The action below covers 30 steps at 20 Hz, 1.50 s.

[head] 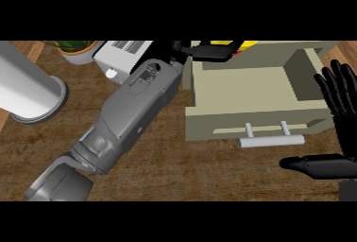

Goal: Pick up the cup, place it into the drawer and close the drawer

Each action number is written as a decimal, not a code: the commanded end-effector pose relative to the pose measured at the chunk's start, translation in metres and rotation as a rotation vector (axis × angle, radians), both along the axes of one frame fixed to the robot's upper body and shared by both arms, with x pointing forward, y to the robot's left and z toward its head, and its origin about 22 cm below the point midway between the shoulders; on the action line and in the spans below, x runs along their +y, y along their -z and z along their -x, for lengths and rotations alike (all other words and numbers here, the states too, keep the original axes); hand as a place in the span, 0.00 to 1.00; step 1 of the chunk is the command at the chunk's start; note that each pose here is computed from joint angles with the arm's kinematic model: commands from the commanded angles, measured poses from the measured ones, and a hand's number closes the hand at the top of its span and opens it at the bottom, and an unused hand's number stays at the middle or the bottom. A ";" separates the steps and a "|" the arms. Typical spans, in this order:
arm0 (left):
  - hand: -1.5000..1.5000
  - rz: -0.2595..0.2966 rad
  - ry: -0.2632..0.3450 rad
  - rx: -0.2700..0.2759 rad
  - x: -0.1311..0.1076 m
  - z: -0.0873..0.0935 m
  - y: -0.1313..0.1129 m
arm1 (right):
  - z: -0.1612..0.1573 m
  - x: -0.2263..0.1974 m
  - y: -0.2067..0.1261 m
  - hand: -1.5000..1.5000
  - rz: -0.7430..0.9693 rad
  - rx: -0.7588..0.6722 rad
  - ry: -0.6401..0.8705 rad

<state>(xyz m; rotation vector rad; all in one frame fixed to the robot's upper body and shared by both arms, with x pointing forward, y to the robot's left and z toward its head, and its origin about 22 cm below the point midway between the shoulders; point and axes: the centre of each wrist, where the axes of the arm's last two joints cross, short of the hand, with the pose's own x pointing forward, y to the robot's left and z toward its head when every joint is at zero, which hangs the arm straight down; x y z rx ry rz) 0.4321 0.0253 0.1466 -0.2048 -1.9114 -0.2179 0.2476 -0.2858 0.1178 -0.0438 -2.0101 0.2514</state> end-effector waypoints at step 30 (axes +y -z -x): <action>0.00 -0.054 -0.053 -0.087 -0.023 0.014 0.004 | 0.019 -0.008 -0.029 1.00 0.148 -0.006 -0.234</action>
